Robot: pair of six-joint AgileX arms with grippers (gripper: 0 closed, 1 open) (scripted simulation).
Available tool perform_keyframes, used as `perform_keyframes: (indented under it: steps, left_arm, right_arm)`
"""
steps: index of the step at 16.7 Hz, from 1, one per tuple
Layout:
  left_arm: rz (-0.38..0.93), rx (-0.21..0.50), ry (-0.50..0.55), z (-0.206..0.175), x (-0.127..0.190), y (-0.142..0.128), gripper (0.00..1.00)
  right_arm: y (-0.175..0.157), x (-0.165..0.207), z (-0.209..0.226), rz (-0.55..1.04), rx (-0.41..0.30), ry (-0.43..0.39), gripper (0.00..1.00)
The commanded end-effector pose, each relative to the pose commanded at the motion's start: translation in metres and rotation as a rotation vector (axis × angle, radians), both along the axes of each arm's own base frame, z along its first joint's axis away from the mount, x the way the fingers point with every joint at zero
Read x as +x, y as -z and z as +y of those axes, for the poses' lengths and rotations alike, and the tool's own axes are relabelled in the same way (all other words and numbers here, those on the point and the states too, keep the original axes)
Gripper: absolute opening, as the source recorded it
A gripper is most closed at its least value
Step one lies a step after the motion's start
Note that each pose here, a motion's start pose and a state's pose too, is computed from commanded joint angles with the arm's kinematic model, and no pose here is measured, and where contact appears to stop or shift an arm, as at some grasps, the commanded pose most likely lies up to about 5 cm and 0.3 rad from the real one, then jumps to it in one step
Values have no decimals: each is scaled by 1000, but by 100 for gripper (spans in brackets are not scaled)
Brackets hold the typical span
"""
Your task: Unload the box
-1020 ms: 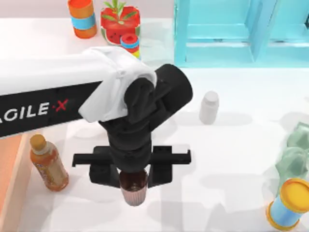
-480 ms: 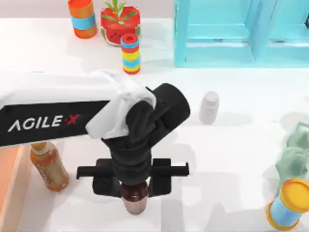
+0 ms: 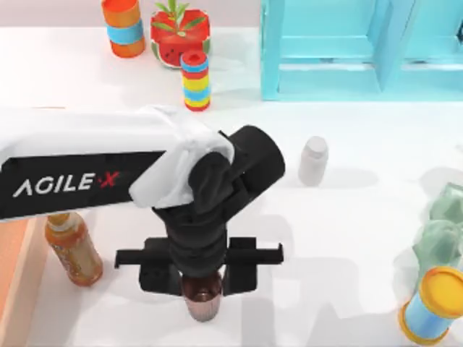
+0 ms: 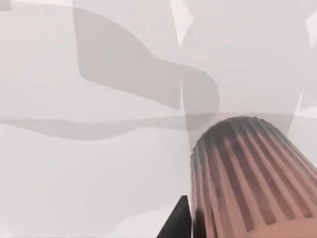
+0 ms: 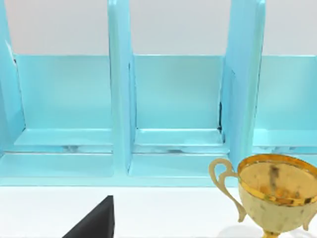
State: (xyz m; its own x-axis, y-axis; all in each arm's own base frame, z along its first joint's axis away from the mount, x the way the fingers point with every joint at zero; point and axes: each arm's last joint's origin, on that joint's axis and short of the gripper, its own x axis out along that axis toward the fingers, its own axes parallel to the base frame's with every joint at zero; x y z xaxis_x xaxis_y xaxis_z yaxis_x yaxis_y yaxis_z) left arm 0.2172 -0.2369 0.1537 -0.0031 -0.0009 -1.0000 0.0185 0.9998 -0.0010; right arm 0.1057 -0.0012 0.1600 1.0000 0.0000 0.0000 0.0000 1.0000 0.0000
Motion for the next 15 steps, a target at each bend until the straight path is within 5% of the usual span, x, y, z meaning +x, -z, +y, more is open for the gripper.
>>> perform_keyframes:
  steps: [9,15]
  left_arm:
    - [0,0,0,0,0,0,98]
    - [0,0,0,0,0,0,100]
  right_arm:
    - [0,0,0,0,0,0,100]
    - [0,0,0,0,0,0,100]
